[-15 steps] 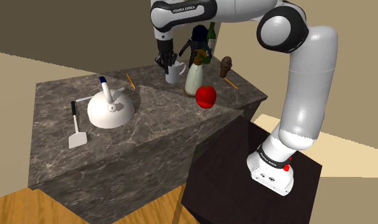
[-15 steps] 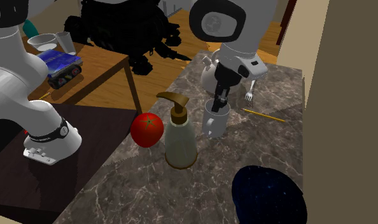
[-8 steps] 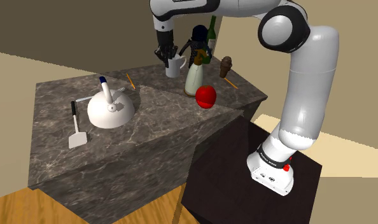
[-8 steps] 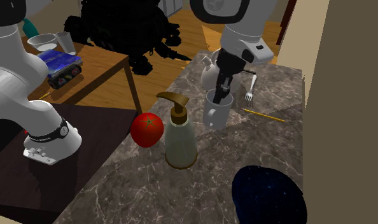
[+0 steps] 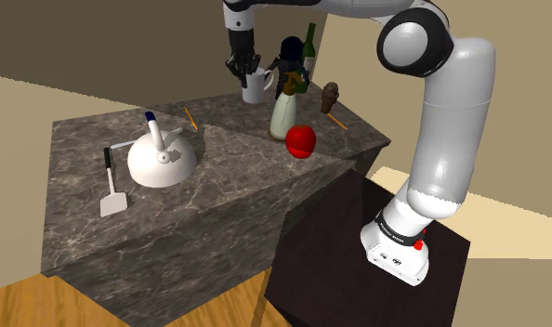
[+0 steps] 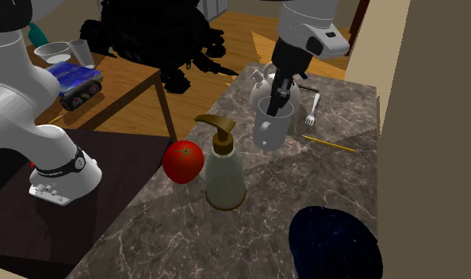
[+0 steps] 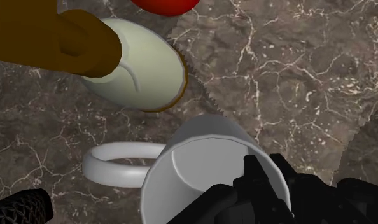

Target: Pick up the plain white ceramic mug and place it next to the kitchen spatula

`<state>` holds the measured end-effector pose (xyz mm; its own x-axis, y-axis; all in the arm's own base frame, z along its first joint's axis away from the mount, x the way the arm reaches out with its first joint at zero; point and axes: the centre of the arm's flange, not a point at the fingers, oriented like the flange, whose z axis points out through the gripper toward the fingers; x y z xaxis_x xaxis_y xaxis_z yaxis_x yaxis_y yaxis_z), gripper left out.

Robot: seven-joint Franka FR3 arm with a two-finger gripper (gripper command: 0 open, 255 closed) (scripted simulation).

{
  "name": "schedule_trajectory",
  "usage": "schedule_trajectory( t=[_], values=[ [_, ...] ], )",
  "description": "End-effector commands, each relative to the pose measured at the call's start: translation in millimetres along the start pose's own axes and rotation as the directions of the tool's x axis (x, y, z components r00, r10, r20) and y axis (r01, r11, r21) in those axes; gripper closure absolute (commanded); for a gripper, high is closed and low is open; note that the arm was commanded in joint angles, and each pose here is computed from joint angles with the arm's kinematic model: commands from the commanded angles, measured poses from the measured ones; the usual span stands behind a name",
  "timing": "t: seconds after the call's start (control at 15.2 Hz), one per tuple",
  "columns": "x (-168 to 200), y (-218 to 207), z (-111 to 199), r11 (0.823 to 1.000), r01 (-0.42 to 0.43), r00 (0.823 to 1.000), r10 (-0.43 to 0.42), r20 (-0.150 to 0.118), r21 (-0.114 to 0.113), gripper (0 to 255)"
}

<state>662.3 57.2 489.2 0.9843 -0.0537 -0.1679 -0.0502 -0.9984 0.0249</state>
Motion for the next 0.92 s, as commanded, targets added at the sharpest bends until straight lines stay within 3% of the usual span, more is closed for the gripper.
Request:
schedule_trajectory(
  t=[0.0,0.33,0.86],
  values=[
    [-2.2,-0.6,-10.8,1.000,0.000,1.000,0.000,0.000,0.000,255],
    [-5.9,0.0,-32.3,1.000,0.000,1.000,0.000,0.000,0.000,255],
    [-40.5,-99.7,-29.5,1.000,0.000,1.000,0.000,0.000,0.000,255]
  ],
)
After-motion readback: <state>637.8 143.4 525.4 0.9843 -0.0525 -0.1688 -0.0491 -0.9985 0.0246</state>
